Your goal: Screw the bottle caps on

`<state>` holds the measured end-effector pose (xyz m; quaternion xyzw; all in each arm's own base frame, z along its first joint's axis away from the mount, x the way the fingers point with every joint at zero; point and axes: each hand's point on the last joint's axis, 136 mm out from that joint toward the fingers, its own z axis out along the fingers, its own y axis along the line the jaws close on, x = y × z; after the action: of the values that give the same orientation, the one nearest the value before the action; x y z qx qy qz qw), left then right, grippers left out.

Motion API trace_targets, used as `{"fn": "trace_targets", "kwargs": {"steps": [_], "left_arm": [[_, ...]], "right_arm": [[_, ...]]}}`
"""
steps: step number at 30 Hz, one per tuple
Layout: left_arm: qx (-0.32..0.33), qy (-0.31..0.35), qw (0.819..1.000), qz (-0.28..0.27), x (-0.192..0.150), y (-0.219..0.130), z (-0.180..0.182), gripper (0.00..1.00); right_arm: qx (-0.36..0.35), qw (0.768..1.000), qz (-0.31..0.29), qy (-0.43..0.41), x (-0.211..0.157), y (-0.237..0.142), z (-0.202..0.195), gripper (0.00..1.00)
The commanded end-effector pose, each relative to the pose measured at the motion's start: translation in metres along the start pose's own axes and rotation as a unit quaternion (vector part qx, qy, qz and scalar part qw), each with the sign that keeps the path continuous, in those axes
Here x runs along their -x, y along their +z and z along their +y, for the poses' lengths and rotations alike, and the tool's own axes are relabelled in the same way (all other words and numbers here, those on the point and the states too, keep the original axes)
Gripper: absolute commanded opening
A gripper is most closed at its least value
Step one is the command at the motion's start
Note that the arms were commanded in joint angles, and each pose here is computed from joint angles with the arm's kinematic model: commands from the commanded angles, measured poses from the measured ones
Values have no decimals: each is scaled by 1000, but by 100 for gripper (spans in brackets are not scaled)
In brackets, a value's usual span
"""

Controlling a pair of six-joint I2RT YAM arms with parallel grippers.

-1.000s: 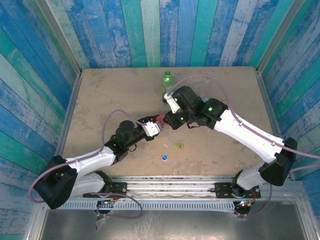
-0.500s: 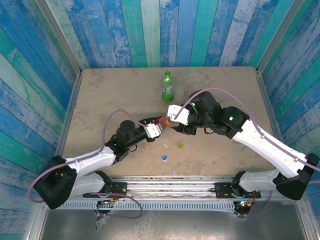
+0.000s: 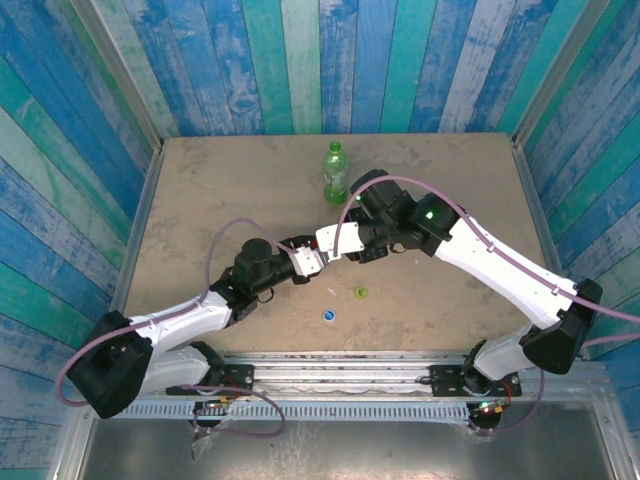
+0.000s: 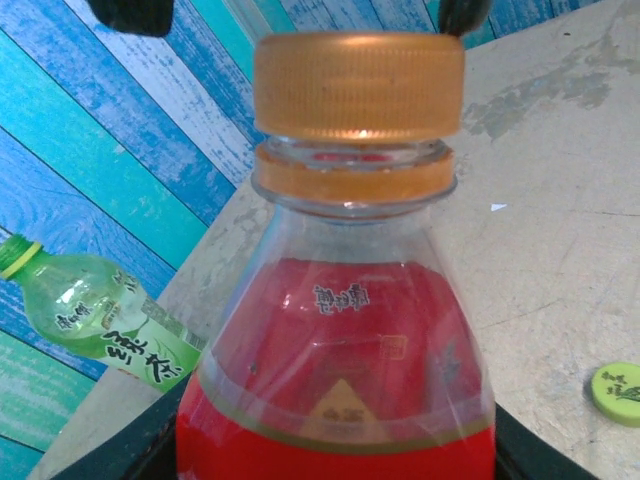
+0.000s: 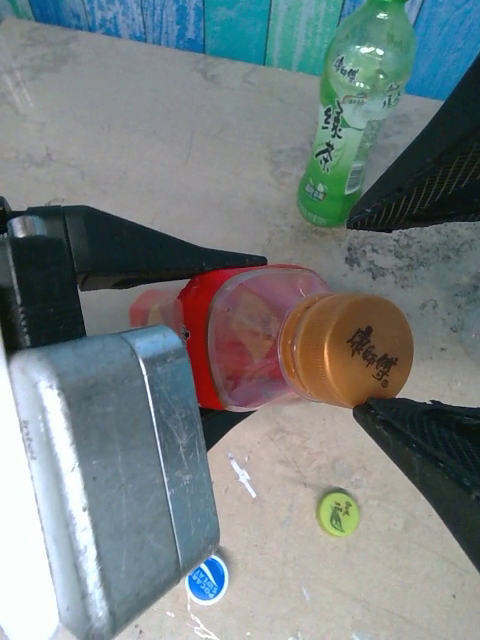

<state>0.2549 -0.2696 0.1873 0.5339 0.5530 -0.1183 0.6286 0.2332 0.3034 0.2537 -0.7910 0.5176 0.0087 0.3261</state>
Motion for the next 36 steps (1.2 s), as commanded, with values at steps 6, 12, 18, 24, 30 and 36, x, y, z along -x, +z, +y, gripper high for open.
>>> {"fn": "trace_targets", "kwargs": {"steps": [6, 12, 18, 24, 30, 36], "left_arm": [[4, 10, 999, -40, 27, -3, 9, 52], [10, 9, 999, -43, 28, -4, 11, 52], [7, 7, 999, -43, 28, -4, 10, 52], [14, 3, 999, -45, 30, -5, 13, 51], [26, -1, 998, -48, 33, -5, 19, 51], [33, -2, 999, -43, 31, -1, 22, 51]], "right_arm": [[39, 999, 1, -7, 3, 4, 13, 45], [58, 998, 2, 0, 1, 2, 22, 46], [53, 998, 17, 8, -3, 5, 18, 37], [48, 998, 24, 36, -4, 10, 15, 31], [-16, 975, -8, 220, 3, 3, -3, 12], [-115, 793, -39, 597, -18, -11, -24, 2]]}}
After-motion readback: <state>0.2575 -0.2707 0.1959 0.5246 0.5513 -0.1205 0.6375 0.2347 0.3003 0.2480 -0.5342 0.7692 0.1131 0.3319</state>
